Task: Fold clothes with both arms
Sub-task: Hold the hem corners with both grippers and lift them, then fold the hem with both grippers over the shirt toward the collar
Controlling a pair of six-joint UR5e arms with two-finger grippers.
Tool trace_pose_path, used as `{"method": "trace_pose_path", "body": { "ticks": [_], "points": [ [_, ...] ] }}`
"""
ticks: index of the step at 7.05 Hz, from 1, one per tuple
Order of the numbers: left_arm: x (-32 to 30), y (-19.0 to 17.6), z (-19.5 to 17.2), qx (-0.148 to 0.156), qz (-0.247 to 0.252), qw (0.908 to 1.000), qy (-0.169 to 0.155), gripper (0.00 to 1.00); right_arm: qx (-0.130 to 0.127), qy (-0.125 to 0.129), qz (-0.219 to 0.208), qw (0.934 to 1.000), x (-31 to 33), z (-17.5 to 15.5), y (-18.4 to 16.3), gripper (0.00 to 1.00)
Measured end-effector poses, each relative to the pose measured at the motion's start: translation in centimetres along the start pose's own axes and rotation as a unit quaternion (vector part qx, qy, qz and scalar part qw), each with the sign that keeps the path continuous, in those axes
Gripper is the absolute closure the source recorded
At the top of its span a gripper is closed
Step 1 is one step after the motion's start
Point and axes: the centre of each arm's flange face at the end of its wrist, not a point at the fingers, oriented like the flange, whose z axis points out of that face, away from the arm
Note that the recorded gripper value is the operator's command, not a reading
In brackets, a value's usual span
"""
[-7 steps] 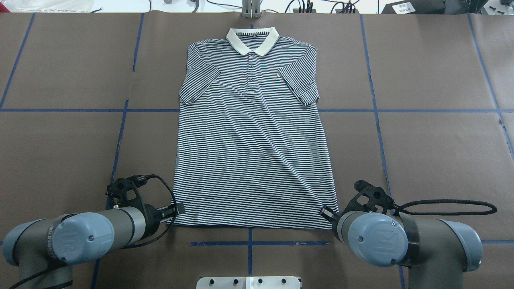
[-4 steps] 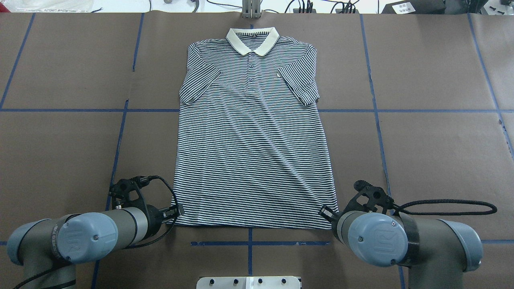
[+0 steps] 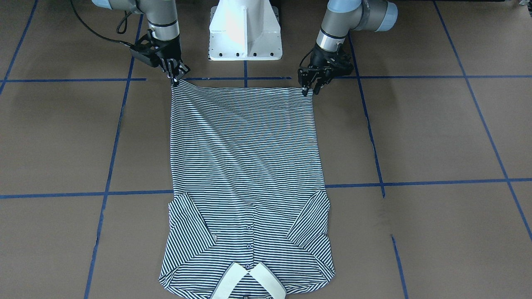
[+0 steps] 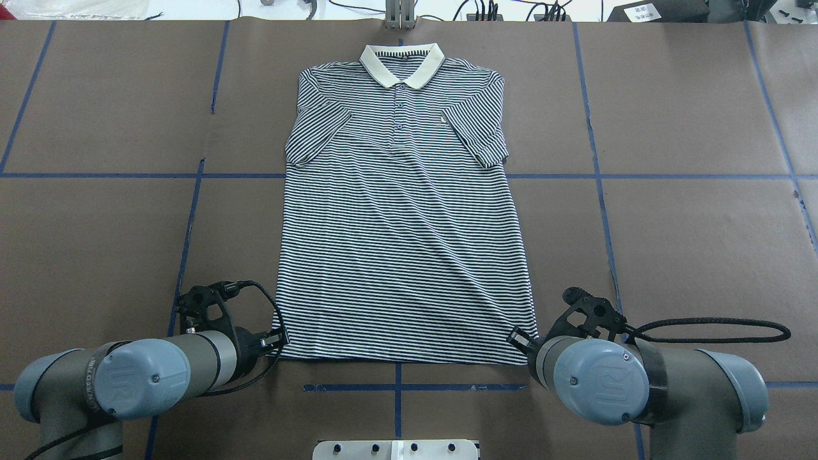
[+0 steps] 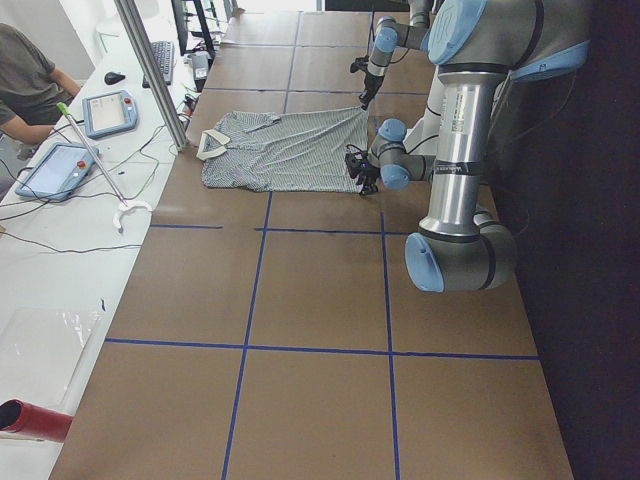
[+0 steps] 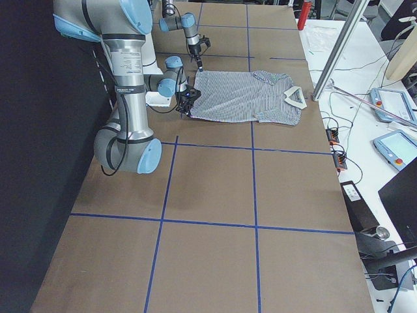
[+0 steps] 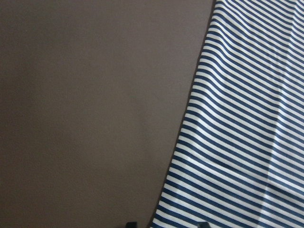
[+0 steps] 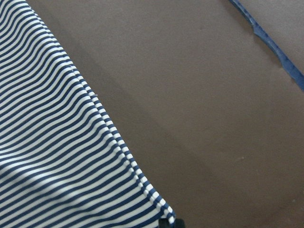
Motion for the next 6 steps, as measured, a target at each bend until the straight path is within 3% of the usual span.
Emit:
{"method": "trace_pose_path", "body": {
  "ticks": [3, 6],
  "points": [
    [0.4, 0.7, -0.1, -0.006, 0.002, 1.0000, 0.004, 1.00, 0.000, -0.002, 0.002, 1.0000, 0.0, -0.1, 0.0, 1.00],
    [2.5, 1.4, -5.1, -0.022, -0.021, 0.9991, 0.028, 1.00, -0.011, -0.006, -0.008, 0.9999, 1.8, -1.9, 0.6, 1.00]
  ]
}}
